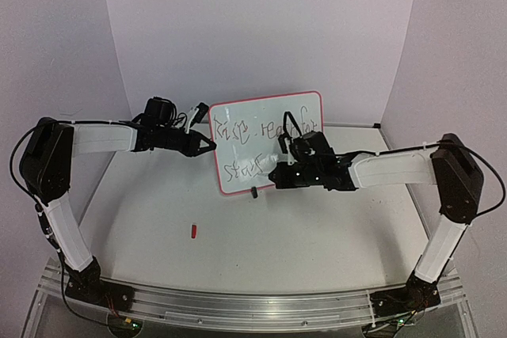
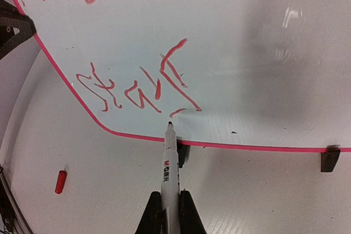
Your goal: Write a sentence on the whiteboard
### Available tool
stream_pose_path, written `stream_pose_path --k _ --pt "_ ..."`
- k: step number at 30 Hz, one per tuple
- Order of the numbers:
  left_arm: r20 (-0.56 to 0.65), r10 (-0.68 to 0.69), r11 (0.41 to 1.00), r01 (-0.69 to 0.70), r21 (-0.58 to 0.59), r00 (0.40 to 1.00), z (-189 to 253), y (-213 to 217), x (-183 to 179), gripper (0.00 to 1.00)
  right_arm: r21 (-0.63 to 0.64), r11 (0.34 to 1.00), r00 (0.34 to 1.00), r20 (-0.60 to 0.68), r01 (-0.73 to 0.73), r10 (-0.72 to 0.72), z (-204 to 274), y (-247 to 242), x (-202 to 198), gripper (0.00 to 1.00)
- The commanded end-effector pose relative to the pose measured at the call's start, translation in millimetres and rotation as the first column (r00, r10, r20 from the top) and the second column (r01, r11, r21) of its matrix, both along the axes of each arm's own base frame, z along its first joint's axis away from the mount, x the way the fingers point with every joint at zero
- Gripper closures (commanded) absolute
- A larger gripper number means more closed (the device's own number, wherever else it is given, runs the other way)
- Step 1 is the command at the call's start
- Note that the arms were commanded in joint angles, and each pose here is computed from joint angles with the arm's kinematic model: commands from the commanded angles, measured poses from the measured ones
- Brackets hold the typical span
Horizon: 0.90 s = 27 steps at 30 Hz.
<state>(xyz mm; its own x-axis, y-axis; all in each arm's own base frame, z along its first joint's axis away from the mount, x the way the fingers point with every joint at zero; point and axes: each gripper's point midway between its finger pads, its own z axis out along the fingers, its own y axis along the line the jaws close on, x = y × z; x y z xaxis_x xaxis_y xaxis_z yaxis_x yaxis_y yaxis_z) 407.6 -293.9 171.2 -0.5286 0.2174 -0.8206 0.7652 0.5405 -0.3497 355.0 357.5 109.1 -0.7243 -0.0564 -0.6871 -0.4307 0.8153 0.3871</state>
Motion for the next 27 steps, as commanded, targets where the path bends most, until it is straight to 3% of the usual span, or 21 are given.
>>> stream_pose_path --k 1,14,27 --pt "0.039 0.021 0.999 -0.022 0.036 0.999 6.5 8.4 0.2 1.0 0.03 0.998 0.993 0.1 0.059 -0.062 46.8 -17.3 1.5 1.0" --pt "0.039 0.022 0.999 -0.023 0.036 0.999 6.9 8.5 0.1 1.0 -0.045 0.99 0.991 0.048 0.13 -0.128 11.4 -32.6 10.9 1.0" --pt "0.038 0.02 0.999 -0.021 0.037 0.999 5.7 7.9 0.5 1.0 -0.073 0.983 0.984 0.073 0.166 -0.161 6.8 -30.8 25.5 1.0"
